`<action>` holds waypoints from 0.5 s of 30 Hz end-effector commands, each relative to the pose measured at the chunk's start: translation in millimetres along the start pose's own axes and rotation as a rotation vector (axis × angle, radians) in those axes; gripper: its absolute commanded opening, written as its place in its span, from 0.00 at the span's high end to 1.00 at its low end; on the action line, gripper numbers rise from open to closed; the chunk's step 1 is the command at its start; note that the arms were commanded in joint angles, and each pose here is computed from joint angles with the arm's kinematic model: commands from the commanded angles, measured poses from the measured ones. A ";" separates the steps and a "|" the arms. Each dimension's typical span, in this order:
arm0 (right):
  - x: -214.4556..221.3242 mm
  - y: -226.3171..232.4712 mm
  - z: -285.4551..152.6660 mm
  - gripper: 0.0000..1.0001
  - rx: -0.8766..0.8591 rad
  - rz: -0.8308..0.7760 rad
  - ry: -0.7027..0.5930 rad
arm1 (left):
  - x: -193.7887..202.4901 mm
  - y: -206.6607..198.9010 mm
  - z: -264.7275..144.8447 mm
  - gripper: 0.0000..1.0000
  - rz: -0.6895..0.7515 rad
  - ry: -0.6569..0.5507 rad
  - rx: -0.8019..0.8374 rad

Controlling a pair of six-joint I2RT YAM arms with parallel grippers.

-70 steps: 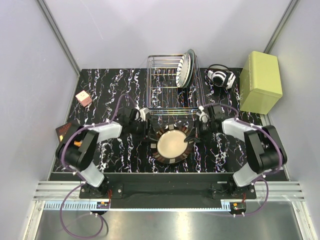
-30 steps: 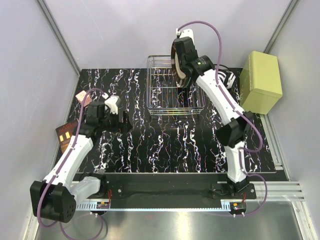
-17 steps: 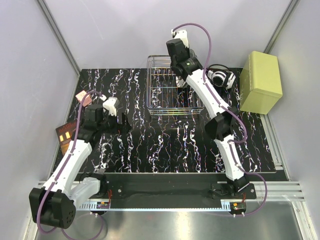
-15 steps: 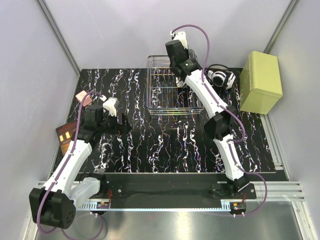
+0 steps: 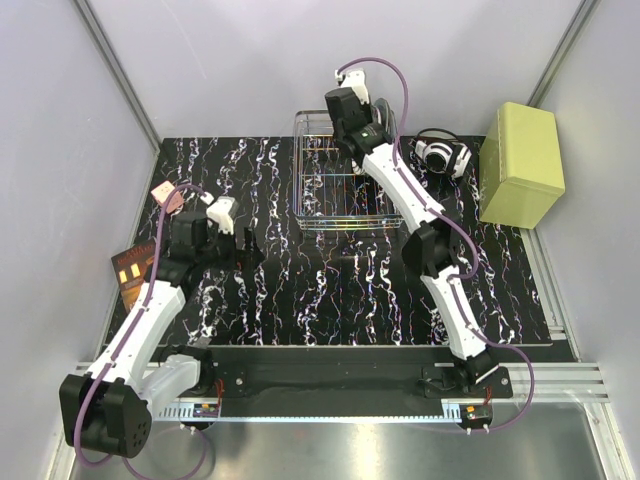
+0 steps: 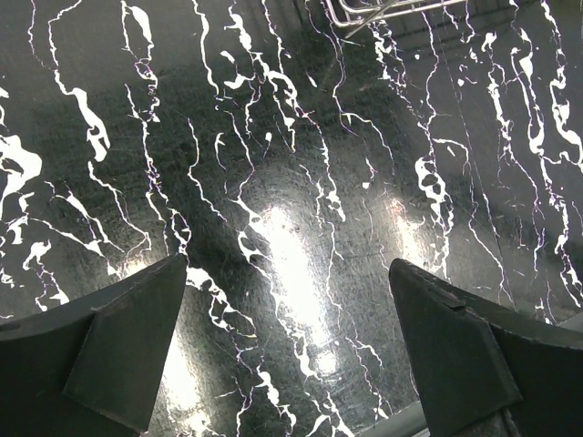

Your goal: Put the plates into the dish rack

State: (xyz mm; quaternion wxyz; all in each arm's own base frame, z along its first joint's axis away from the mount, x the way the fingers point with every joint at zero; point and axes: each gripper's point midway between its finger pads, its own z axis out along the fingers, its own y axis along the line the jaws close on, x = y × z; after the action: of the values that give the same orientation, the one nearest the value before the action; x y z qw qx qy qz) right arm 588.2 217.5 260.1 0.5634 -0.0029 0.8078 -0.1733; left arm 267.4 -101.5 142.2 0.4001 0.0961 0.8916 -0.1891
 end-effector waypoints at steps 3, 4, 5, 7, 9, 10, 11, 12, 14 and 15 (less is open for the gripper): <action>-58.6 -8.2 -6.0 1.00 0.059 0.212 -0.180 | -13.5 -0.4 -2.0 0.01 0.014 -0.069 0.006; -54.8 -5.3 -3.6 1.00 0.056 0.207 -0.174 | -12.9 0.0 -1.7 0.01 0.014 -0.066 0.004; -51.6 -3.3 -1.7 1.00 0.054 0.201 -0.169 | -11.9 0.8 -1.6 0.01 0.015 -0.065 0.001; -43.9 1.4 2.7 1.00 0.053 0.189 -0.157 | -11.4 1.6 -1.6 0.01 0.014 -0.065 -0.002; -39.0 4.0 5.4 1.00 0.054 0.181 -0.150 | -9.1 3.2 -1.2 0.01 0.012 -0.063 -0.008; -35.6 6.2 7.7 1.00 0.054 0.175 -0.146 | -8.8 3.8 -1.3 0.01 0.009 -0.064 -0.012; -32.4 7.3 9.1 1.00 0.056 0.168 -0.140 | -9.3 4.5 -1.3 0.01 0.007 -0.066 -0.015; -29.3 8.2 10.8 1.00 0.061 0.164 -0.135 | -8.6 4.9 -1.4 0.01 0.004 -0.065 -0.018; -22.9 11.2 13.8 1.00 0.067 0.154 -0.126 | -9.2 7.2 -1.8 0.01 0.000 -0.068 -0.031; -21.2 10.5 13.9 0.96 0.080 0.153 -0.124 | -9.4 9.0 -1.9 0.01 -0.006 -0.069 -0.041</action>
State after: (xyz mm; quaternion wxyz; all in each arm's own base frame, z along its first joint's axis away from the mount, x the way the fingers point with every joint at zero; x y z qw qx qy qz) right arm 604.4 236.7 208.4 0.5543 -0.0091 0.8143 -0.1718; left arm 265.4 -98.1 136.0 0.4005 0.0895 0.8928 -0.1855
